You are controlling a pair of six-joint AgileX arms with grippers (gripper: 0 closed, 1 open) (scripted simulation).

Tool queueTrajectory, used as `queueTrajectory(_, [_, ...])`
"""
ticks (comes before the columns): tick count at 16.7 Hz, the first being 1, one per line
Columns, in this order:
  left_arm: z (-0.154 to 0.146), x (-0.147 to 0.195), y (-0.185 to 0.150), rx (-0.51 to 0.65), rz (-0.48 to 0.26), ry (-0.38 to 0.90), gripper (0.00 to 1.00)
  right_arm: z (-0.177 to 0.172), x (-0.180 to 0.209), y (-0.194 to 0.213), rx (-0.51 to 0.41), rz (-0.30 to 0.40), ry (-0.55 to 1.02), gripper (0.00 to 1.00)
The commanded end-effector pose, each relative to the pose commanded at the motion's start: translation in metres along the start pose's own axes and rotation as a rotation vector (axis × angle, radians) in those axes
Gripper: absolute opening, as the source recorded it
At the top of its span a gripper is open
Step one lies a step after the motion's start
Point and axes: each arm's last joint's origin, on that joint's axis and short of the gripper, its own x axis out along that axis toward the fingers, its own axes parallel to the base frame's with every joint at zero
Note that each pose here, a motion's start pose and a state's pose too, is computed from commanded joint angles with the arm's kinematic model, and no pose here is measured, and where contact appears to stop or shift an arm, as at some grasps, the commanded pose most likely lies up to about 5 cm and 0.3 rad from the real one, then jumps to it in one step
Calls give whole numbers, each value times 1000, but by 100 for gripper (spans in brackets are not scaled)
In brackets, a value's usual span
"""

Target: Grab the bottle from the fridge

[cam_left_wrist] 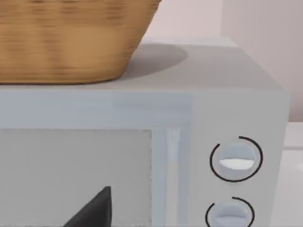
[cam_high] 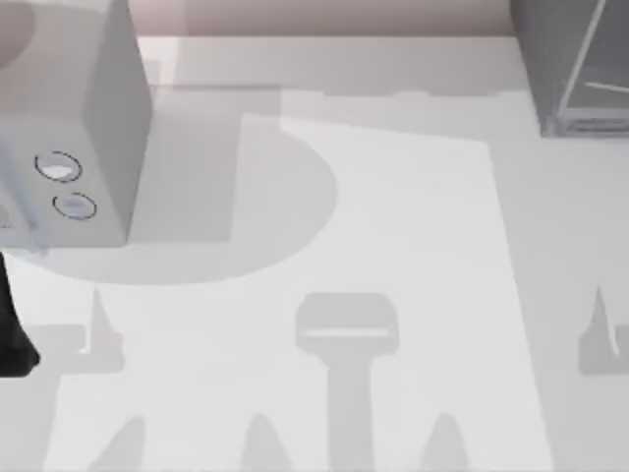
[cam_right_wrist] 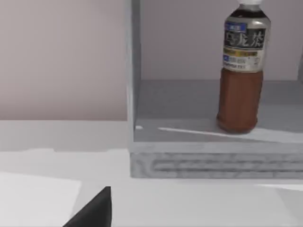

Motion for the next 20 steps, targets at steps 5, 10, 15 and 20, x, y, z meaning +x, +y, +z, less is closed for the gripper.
queueTrajectory(5, [0, 0, 0, 0, 0, 0, 100, 5, 3, -2, -2, -1, -12, 100])
queueTrajectory(10, [0, 0, 0, 0, 0, 0, 100, 21, 24, -13, -13, -8, -52, 100])
queueTrajectory(15, [0, 0, 0, 0, 0, 0, 100, 13, 62, -38, -10, -10, -14, 100])
queueTrajectory(20, [0, 0, 0, 0, 0, 0, 100, -18, 88, -69, 11, -6, 32, 100])
